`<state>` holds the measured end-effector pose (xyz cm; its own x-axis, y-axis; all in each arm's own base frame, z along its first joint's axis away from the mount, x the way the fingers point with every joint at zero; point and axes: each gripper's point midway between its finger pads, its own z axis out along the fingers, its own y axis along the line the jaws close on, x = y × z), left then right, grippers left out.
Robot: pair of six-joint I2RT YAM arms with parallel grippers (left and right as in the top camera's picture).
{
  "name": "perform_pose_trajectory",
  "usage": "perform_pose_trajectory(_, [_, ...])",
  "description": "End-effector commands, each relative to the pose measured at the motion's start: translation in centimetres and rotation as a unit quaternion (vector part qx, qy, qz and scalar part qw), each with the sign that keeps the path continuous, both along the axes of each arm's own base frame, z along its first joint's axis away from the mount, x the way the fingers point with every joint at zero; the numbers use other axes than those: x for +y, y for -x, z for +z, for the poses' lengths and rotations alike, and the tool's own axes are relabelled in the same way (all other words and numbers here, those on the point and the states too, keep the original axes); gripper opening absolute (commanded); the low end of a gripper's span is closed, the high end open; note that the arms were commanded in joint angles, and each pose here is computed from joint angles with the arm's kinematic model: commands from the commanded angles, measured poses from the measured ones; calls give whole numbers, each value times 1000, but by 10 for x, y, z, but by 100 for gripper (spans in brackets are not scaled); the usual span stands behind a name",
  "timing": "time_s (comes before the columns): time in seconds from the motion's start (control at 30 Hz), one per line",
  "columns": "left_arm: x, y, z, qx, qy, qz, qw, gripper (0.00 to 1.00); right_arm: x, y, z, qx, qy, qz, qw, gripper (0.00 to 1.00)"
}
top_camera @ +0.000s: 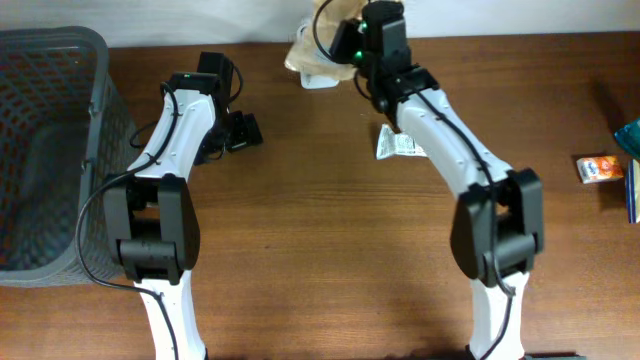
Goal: Scan the item barcode
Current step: 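Lift the PanTree bag up to the white scanner with the right gripper, then carry the bag to the right table edge and release it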
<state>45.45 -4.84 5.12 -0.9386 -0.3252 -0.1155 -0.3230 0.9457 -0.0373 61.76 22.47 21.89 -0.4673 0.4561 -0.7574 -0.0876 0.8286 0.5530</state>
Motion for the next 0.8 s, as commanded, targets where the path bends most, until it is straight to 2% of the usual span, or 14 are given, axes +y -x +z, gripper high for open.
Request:
perform_pose_trajectory(0.0, [0, 0, 12, -13, -2, -2, 1000, 99, 11, -10, -34, 27, -52, -10, 998, 4])
perform_pose_trajectory(0.17, [0, 0, 12, -13, -2, -2, 1000, 99, 11, -12, -43, 30, -50, -11, 998, 4])
perform_pose_trajectory(0.5, [0, 0, 12, -13, -2, -2, 1000, 99, -4, -23, -21, -12, -39, -6, 999, 4])
perform_pose_trajectory(0.63, [0, 0, 12, -13, -2, -2, 1000, 99, -40, -24, 2, -2, -33, -17, 999, 4])
perform_pose_trajectory(0.77, [0, 0, 12, -13, -2, -2, 1000, 99, -85, -5, 35, 16, 26, -28, 999, 4])
